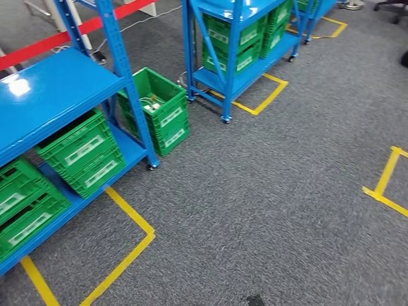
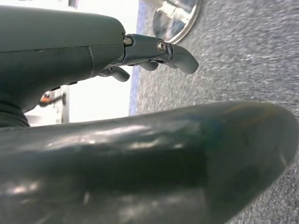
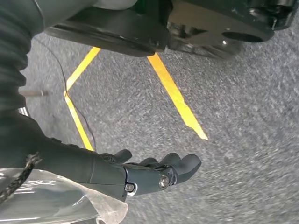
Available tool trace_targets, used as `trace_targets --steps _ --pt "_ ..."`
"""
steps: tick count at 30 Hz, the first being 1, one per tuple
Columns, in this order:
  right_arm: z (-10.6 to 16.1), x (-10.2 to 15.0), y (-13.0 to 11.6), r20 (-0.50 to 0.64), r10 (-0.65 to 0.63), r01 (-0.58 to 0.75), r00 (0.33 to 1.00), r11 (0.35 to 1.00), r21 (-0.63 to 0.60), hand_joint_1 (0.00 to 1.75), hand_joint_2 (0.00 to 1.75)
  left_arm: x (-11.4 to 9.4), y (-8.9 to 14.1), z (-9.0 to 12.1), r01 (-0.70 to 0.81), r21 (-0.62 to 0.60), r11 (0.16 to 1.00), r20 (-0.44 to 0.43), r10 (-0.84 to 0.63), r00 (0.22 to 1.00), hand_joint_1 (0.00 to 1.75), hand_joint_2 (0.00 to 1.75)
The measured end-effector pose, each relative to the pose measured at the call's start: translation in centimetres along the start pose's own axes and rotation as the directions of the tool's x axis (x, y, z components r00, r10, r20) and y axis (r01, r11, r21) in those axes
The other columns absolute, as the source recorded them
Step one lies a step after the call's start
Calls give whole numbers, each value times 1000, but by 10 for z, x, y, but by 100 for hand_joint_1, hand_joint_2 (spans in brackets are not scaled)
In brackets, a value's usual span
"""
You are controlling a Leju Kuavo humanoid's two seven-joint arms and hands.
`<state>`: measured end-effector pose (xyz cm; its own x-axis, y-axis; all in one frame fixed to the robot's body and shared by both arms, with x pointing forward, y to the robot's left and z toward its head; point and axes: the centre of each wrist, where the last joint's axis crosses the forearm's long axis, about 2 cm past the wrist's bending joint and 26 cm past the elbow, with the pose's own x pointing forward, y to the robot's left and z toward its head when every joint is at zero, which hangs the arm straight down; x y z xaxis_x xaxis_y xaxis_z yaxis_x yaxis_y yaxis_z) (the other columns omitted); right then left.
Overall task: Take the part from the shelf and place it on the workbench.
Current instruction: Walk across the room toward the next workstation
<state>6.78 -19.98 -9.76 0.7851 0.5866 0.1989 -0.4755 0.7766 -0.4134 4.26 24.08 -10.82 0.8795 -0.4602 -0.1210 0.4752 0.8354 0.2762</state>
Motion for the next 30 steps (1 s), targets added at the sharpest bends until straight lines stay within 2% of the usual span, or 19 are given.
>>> trace_targets --steps 19,30 --pt "3 -9 6 10 10 -9 1000 1000 -18 0 175 0 -2 1 -3 4 1000 14 3 1000 0 0" --pt "0 -3 0 24 6 -5 1000 999 -36 0 175 2 -4 2 -5 -2 1000 17 5 1000 0 0"
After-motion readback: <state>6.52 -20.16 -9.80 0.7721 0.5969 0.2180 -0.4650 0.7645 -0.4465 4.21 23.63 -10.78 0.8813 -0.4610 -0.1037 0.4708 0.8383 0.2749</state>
